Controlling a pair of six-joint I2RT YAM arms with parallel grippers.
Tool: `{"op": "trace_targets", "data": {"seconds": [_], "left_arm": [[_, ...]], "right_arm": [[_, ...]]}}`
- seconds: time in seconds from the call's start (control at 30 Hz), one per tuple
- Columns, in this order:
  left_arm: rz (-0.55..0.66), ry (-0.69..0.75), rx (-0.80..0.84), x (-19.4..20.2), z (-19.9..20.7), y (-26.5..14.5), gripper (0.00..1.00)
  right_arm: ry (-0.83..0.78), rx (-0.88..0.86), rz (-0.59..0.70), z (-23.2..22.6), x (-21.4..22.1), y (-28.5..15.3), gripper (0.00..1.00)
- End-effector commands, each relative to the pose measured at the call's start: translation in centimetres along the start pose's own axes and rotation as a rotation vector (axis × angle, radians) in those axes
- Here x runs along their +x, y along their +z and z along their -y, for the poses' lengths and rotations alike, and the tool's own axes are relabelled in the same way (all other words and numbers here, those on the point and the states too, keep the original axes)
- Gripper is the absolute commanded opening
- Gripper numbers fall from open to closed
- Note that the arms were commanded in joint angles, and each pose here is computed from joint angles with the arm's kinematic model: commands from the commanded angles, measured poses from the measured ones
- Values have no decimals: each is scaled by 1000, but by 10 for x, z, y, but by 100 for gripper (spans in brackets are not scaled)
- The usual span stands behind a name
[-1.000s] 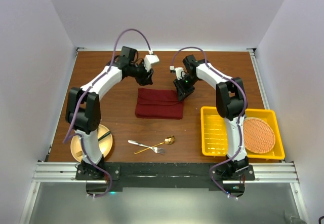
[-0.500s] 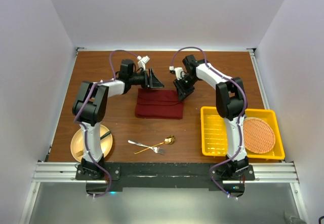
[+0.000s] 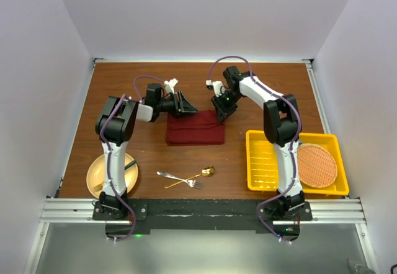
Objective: Fold the napkin into a case and place the utensils inside
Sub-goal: Smooth out the 2/3-rectangle-folded napkin at the center of the board.
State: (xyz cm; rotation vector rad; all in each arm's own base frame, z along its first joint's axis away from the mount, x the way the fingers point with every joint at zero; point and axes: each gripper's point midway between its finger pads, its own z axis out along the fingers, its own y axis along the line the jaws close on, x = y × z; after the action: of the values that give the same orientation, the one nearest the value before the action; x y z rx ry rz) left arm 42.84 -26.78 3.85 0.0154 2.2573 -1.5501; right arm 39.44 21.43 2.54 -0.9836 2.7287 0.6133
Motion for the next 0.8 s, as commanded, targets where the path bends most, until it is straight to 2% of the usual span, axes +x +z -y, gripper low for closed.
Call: {"op": "trace_targets", "data": {"seconds": [0.0,0.13,0.17,0.2,0.27,0.37,0.4,0.47,0.53,0.7,0.77], "left_arm": [[22,-115,-136,15,-56,-16,55],[31,-95,-138,11,-57,-21,55],[27,-79,-137,11,-56,-22,55],[26,-74,-137,10,-55,-22,55],[21,-55,-137,11,-54,-22,55],[16,-34,-139,12,-53,-24,55],[18,-26,-139,11,-52,-25,55],[20,-20,-134,11,-51,-26,55],[16,-20,-131,14,-50,-27,55],[16,-21,-129,15,-52,-26,55],[20,-25,-126,14,-53,-26,55]], "right_arm": [[-91,-2,52,12,-15,3,33],[-155,-185,187,-29,-51,-46,38],[-153,-297,211,-53,-54,-59,40],[-161,-340,241,-63,-61,-71,44],[-166,-457,322,-92,-79,-100,46],[-125,-524,399,-107,-98,-120,48],[-38,-517,383,-105,-99,-114,48],[-21,-463,453,-91,-117,-107,47],[66,-400,437,-74,-117,-86,44],[234,-394,288,-53,-84,-26,38],[263,-381,270,-49,-73,-11,37]]}}
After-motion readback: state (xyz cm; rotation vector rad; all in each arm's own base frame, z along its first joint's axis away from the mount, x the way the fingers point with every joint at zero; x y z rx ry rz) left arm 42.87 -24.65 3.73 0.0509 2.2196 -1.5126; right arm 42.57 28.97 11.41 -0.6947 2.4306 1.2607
